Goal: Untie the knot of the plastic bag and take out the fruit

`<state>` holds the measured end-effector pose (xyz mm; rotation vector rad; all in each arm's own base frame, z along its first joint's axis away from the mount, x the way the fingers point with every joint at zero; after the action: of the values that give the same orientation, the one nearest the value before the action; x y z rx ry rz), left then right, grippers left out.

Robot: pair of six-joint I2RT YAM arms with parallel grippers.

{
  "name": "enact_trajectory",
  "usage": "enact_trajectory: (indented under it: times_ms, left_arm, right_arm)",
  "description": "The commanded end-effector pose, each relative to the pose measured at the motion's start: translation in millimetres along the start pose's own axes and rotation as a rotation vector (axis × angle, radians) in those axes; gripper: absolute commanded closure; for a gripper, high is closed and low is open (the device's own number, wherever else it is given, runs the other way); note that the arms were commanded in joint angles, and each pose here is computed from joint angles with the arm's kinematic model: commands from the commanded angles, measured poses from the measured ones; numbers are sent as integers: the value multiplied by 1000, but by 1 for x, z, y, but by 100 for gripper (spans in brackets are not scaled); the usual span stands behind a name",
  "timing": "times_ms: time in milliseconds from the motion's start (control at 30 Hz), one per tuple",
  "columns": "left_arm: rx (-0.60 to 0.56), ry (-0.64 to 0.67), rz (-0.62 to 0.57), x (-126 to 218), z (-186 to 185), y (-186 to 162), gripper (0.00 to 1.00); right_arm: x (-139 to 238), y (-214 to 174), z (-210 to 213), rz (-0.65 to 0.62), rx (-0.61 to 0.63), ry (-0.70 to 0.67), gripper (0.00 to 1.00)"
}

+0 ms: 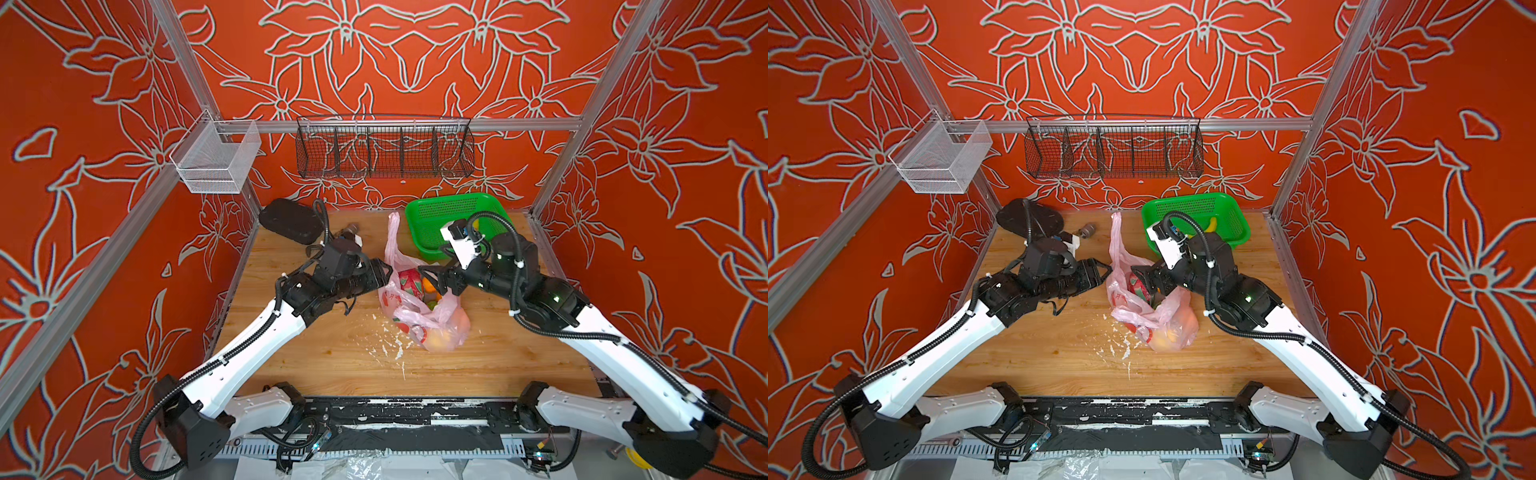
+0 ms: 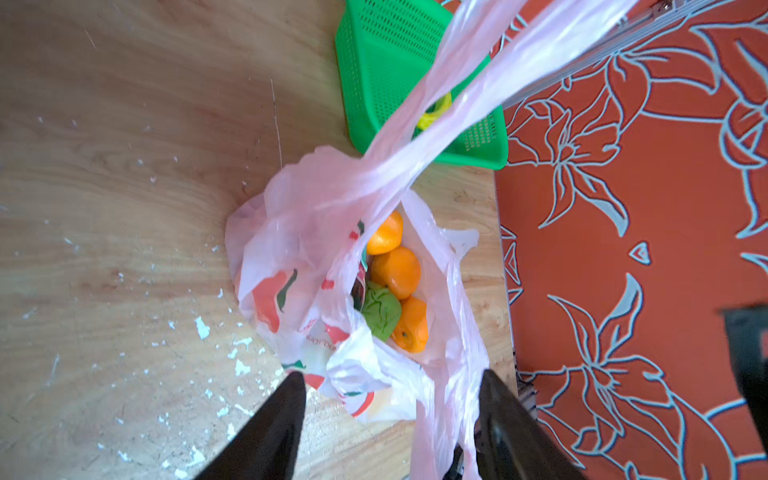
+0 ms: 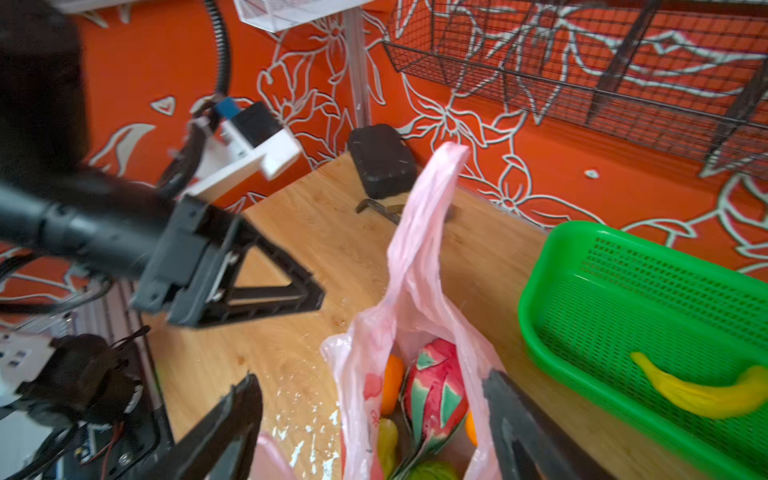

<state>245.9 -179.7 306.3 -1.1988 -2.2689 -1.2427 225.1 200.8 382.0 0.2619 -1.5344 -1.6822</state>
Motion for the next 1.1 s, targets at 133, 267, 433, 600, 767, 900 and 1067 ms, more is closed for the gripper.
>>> enact_trajectory:
  times_ms: [133, 267, 433, 600, 767, 900, 1067]
  left_arm:
    - [44, 35, 117, -34, 7, -19, 26]
    - [34, 64, 145, -53, 9, -20, 26]
    - [4, 93, 169, -72, 9, -17, 26]
    - [-4, 126, 183, -88, 12, -16, 27]
    - [-17, 101, 219, -99, 9, -18, 54]
    - [-34, 86, 255, -100, 11, -24, 86]
    - [-69, 73, 302, -87, 16, -37, 100]
  right_arm:
    - [-27, -28, -37, 268, -52, -93, 10]
    - [-50, -41, -55, 352, -100, -133, 7]
    - [-80, -59, -77, 421, -92, -201, 7]
    - [-105, -76, -99, 468, -85, -288, 16]
    - [-119, -88, -117, 496, -110, -331, 46]
    - [-119, -84, -125, 446, -135, -330, 70]
    - [-116, -71, -144, 371, -180, -371, 89]
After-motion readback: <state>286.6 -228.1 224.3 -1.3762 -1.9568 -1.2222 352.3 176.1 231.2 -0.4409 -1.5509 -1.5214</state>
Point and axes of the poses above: each gripper's point midway between its finger pads, its own x axis back along the fingers, its own z axis along the line the jaws close on, y = z × x, the point moved 7 cm from there along x, back along the fingers, and after that the axes turned 9 degrees about -x, right-handed, at the moved point
